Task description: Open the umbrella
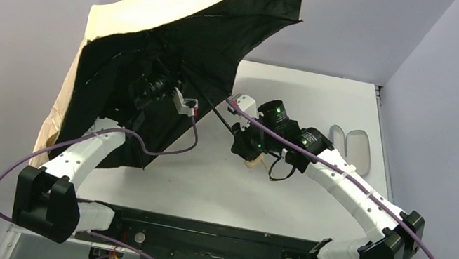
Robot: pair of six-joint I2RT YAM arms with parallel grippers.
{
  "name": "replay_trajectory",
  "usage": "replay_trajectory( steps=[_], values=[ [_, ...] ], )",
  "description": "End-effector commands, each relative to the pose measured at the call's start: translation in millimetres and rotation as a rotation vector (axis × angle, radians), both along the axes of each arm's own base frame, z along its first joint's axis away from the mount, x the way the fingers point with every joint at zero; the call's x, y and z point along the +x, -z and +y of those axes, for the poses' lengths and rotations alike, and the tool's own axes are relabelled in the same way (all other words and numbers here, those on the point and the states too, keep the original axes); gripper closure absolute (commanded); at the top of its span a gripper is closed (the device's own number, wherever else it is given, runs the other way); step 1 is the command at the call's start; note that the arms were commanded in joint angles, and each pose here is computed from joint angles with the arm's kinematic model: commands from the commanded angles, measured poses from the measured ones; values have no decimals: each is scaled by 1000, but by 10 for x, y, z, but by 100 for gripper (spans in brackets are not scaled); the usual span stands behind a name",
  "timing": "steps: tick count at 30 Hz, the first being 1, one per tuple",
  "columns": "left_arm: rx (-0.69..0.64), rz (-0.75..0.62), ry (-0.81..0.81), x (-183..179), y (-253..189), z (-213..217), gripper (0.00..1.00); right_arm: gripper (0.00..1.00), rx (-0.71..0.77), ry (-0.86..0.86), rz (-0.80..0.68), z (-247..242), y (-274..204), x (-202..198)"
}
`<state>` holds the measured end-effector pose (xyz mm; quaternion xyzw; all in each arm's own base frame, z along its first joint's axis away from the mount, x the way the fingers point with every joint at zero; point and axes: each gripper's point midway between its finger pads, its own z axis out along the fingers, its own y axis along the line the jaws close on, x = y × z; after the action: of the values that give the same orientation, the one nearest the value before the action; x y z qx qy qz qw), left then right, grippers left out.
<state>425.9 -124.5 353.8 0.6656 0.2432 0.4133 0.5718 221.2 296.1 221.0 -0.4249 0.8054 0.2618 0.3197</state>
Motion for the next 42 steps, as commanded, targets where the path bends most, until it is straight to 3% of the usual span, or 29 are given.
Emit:
replay_trajectory(
  steps=[1, 5, 10, 13, 16, 25, 29, 42],
  values=[
    [-89, -170, -112, -38, -644, 392, 90, 99, -54, -111, -66, -151, -31, -196],
    [-72, -184, 43, -309, -702, 4, 95, 87, -47, -71, -59, -19, -63, -47],
    [-40, -201, 188, -556, -639, -443, 100, 82, -67, -63, -2, 120, -43, 35],
    [-32, -210, 211, -591, -643, -535, 100, 83, -105, -79, 19, 137, 20, 59],
    [-21, -203, 197, -570, -630, -521, 100, 96, -139, -83, 37, 85, 96, 44],
    [47, -285, 0, -217, -624, 15, 100, 95, -341, -154, 106, -412, 564, -244],
    [49, -327, -104, -59, -788, 330, 93, 100, -370, -158, 121, -534, 650, -325],
    [72, -373, -397, 323, -967, 1110, 84, 100, -430, -218, 100, -645, 681, -421]
  ],
)
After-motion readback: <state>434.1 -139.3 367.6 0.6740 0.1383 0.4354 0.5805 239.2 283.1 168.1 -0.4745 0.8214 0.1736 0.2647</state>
